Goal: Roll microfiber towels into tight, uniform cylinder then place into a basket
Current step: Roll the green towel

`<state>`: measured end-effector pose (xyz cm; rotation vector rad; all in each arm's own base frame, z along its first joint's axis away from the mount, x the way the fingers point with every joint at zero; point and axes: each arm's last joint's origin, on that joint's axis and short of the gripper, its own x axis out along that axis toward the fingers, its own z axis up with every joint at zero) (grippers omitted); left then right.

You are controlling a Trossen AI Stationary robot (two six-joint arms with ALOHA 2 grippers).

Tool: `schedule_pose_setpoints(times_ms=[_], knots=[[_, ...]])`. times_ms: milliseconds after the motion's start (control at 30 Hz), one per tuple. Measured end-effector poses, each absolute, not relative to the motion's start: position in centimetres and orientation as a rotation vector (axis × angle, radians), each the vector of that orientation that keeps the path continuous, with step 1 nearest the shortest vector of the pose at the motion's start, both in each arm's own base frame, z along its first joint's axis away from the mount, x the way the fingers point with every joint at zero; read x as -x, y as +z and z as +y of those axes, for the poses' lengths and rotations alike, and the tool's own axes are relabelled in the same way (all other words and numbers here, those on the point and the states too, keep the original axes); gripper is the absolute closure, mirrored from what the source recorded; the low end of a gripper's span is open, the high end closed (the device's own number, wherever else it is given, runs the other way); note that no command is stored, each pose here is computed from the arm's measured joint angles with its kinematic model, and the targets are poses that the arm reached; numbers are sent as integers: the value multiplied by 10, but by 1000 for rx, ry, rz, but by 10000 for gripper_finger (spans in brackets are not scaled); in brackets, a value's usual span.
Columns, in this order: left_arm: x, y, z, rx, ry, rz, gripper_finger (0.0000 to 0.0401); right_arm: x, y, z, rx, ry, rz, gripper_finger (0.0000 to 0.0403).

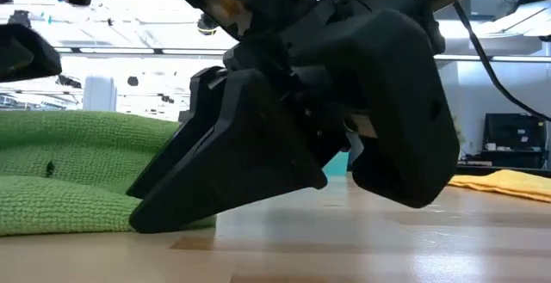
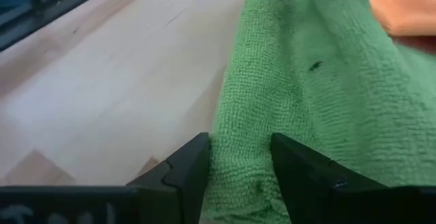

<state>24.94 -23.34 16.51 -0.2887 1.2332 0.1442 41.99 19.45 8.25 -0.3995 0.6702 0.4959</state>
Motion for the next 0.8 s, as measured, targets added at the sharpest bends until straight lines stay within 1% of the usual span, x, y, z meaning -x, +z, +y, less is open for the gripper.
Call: schedule_pose_setpoints(times_ms=[133, 233, 333, 533, 600, 733, 800], knots=[[-250, 167, -234, 288, 139, 1229, 266, -422, 81, 189, 299, 470, 701, 219], [-249, 167, -236, 282, 134, 1230, 266, -423, 82, 187, 257, 450, 710, 238], [-245, 167, -239, 274, 124, 1232, 266, -423, 82, 186, 254, 439, 712, 279], [-238, 167, -246, 266, 109, 1241, 266, -423, 82, 185, 250, 430, 710, 381], [-235, 167, -247, 263, 117, 1250, 266, -425, 84, 186, 219, 440, 706, 388], [-229, 171, -246, 273, 148, 1264, 266, -431, 90, 186, 140, 452, 709, 367], [-226, 176, -244, 274, 157, 1251, 266, -432, 91, 186, 122, 459, 713, 366]])
